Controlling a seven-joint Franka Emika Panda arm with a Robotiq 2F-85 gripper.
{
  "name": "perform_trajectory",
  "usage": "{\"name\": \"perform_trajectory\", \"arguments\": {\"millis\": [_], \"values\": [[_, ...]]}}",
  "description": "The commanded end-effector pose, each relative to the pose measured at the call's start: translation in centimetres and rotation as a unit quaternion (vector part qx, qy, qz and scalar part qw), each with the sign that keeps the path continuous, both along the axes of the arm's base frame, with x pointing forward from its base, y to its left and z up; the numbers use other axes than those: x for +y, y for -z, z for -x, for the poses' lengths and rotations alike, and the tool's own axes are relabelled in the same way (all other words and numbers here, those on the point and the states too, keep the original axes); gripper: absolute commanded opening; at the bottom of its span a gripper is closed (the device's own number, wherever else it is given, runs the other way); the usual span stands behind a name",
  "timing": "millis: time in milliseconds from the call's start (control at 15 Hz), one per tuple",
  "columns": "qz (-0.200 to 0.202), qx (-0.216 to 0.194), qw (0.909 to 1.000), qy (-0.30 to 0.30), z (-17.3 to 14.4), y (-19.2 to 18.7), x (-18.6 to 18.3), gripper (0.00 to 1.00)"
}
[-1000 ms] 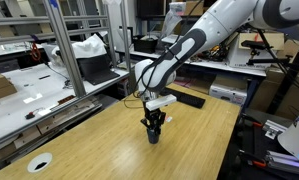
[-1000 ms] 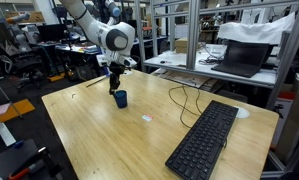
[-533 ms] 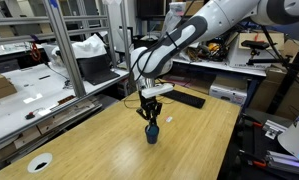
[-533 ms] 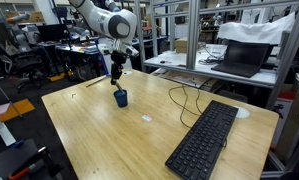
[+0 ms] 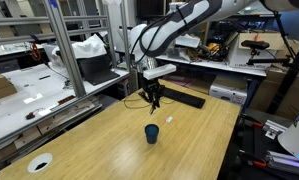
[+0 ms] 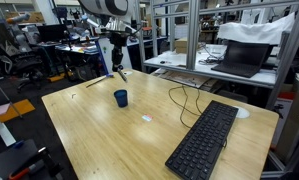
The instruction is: Remove the marker out of the cup then move the cup to the right and then put the marker in the cup
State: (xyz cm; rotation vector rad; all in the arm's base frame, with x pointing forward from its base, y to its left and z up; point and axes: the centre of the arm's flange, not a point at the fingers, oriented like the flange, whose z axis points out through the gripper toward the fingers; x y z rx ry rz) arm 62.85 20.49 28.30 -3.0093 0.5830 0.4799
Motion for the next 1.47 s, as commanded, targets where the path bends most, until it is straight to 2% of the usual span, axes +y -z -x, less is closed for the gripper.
{"name": "perform_trajectory", "arguments": {"millis": [0, 133, 333, 667, 867, 1000, 1067, 1133, 1200, 1400], "values": [[0.053, -0.024, 0.9983, -0.008, 2.5, 2.4, -2.3, 0.05], [0.070, -0.041, 0.9966, -0.015, 3.7, 5.8, -3.9, 0.05], [0.097, -0.114, 0.9884, -0.027, 5.3, 10.4, -5.2, 0.05], [0.122, -0.225, 0.9668, -0.003, 8.2, 14.0, -4.0, 0.05], [0.161, -0.242, 0.9568, 0.014, 10.6, 15.8, -3.5, 0.05], [0.156, -0.242, 0.9573, 0.027, 11.9, 16.8, -3.5, 0.05], [0.146, -0.239, 0.9596, 0.025, 12.5, 17.1, -3.3, 0.44], [0.137, -0.239, 0.9611, 0.027, 13.0, 17.3, -3.3, 0.45], [0.126, -0.240, 0.9623, 0.026, 13.4, 17.3, -3.4, 0.50], [0.104, -0.220, 0.9693, 0.035, 13.5, 16.4, -3.5, 0.71]]}}
